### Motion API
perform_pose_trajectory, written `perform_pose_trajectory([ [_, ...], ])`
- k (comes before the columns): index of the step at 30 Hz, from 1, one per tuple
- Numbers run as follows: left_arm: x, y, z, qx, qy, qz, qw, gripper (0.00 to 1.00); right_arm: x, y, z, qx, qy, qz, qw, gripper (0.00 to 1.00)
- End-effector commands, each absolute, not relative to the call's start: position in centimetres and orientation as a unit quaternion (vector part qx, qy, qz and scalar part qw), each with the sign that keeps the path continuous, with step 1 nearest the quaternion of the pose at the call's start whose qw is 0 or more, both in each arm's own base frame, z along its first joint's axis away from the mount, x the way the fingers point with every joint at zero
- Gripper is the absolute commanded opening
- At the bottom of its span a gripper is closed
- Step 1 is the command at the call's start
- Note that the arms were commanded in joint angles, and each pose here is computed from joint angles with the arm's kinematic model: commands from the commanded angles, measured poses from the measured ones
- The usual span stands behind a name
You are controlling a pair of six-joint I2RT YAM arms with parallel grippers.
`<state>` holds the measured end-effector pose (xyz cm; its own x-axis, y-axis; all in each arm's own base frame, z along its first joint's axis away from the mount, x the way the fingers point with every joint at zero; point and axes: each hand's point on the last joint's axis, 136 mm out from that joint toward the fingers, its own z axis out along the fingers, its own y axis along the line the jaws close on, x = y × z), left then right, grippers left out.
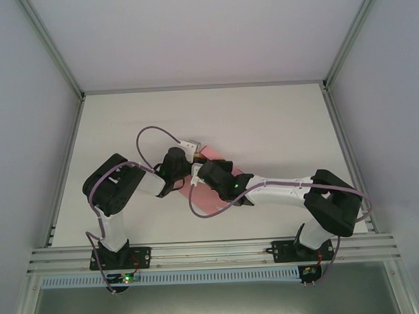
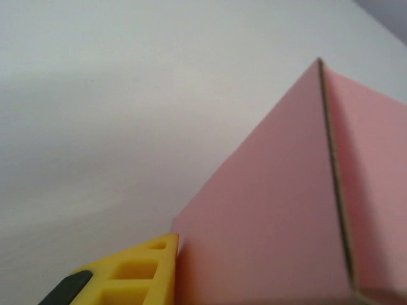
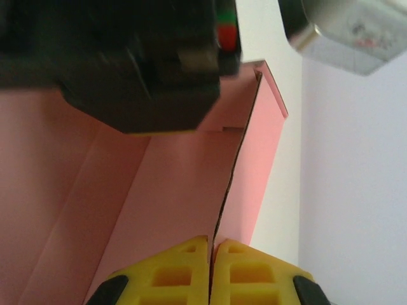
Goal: Assemble paper box
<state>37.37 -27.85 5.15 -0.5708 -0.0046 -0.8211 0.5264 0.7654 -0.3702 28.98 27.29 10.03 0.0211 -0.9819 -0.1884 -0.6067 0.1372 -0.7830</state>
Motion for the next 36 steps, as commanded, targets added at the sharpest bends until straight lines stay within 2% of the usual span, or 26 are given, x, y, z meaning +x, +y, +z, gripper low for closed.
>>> perform_pose_trajectory([
  [1,43.2,-26.4,11.3,0.042,0.798,-0.269,0.538,0.00,21.3,26.3,1.7,-0.726,0.643,-0.119,0.213,0.00],
  [6,43.1,-25.5,9.7,0.034,0.812,-0.241,0.530,0.00,22.7,26.0,3.7,-0.673,0.690,-0.100,0.246,0.00],
  [7,42.8,-25.8,9.6,0.051,0.813,-0.245,0.525,0.00,23.6,25.9,4.6,-0.651,0.705,-0.099,0.263,0.04],
  [9,41.7,-27.0,9.6,0.092,0.807,-0.271,0.517,0.00,25.1,26.1,7.0,-0.606,0.731,-0.080,0.303,0.24],
  [10,41.1,-27.6,9.6,0.110,0.802,-0.285,0.514,0.00,25.7,26.5,8.8,-0.583,0.740,-0.056,0.330,0.39],
  [12,40.4,-28.2,9.5,0.127,0.797,-0.306,0.505,0.00,26.5,27.3,12.5,-0.540,0.746,-0.002,0.388,0.55],
  [13,40.0,-28.7,9.6,0.139,0.794,-0.318,0.499,0.00,26.6,27.7,14.6,-0.522,0.743,0.032,0.417,0.73],
  [14,39.7,-29.0,9.6,0.149,0.791,-0.326,0.495,0.00,26.6,27.9,16.6,-0.505,0.737,0.058,0.445,0.83],
  [18,38.8,-29.9,10.4,0.170,0.781,-0.355,0.484,0.00,26.8,26.9,24.4,-0.408,0.718,0.140,0.546,0.98],
  [21,37.9,-30.4,11.3,0.181,0.770,-0.378,0.482,0.00,28.5,23.1,29.5,-0.289,0.721,0.154,0.611,0.98],
  [23,37.0,-30.6,12.1,0.192,0.757,-0.396,0.483,0.00,30.5,18.6,31.4,-0.186,0.740,0.127,0.633,0.98],
  [25,36.1,-30.8,13.4,0.204,0.737,-0.417,0.491,0.00,32.5,13.1,31.2,-0.079,0.779,0.084,0.616,0.98],
  [28,34.6,-31.2,15.8,0.223,0.703,-0.454,0.499,0.00,34.2,8.8,27.5,-0.013,0.844,0.090,0.528,0.98],
  [30,33.5,-31.8,17.5,0.240,0.682,-0.482,0.494,0.00,34.9,8.2,24.3,0.017,0.880,0.116,0.461,0.98],
  [34,33.4,-31.9,19.4,0.231,0.677,-0.497,0.491,0.00,35.2,13.4,20.1,-0.068,0.902,0.204,0.373,0.93],
  [36,34.0,-31.7,19.8,0.218,0.687,-0.483,0.497,0.00,35.0,16.3,18.9,-0.125,0.904,0.209,0.353,0.92],
])
